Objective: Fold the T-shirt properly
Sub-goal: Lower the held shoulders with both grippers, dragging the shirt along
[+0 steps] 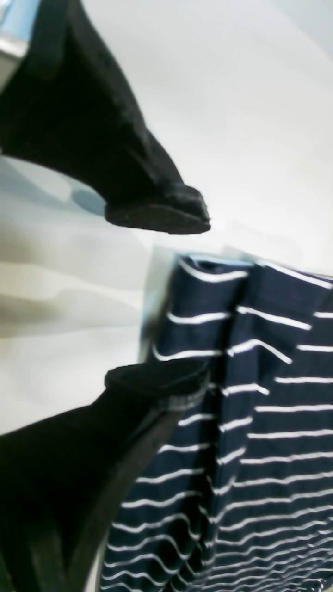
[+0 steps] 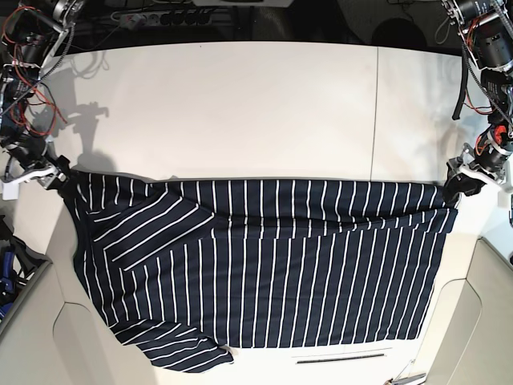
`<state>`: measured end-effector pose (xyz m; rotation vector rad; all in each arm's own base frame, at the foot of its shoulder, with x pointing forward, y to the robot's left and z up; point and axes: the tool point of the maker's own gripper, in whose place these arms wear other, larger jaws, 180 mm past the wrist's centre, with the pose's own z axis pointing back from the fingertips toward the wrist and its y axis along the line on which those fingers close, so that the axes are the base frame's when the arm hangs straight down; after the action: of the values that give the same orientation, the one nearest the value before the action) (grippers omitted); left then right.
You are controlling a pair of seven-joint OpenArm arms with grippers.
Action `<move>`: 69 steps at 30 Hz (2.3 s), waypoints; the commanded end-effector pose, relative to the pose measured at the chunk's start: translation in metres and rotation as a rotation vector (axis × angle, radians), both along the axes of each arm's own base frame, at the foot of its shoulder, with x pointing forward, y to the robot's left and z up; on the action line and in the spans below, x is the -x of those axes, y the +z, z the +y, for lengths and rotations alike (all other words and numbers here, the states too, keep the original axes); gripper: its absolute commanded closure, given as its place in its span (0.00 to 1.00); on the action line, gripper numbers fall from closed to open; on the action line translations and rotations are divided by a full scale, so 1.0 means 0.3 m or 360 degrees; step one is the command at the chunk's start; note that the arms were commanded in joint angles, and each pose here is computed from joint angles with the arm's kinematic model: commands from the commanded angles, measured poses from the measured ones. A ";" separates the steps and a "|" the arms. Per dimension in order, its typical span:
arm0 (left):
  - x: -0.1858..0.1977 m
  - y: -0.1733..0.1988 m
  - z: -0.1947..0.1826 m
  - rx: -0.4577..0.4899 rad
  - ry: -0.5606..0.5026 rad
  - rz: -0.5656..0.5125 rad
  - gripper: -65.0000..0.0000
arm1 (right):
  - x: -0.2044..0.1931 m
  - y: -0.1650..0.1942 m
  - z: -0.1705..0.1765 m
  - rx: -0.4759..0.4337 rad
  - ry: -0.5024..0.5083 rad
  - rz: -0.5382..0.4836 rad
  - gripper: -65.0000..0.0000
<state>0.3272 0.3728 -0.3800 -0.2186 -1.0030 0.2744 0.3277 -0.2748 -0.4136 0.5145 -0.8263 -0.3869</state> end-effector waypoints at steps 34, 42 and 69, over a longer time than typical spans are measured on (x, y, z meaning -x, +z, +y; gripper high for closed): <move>-0.110 -0.024 -0.162 -0.0179 -0.0207 -0.0006 1.00 | -0.081 0.028 0.197 -0.0037 0.0186 -0.0127 1.00; -0.103 0.043 -0.214 -0.0224 -0.0336 -0.0005 1.00 | -0.054 0.085 0.152 0.0041 0.0236 -0.0090 1.00; 0.220 0.096 -0.180 -0.0346 -0.0331 0.0157 1.00 | 0.176 0.093 0.052 0.0019 0.0346 0.0093 1.00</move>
<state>0.2543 0.3146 -0.3652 -0.1195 -0.8557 0.0038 0.2662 -0.2512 -0.4001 0.5822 -0.6560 -0.2117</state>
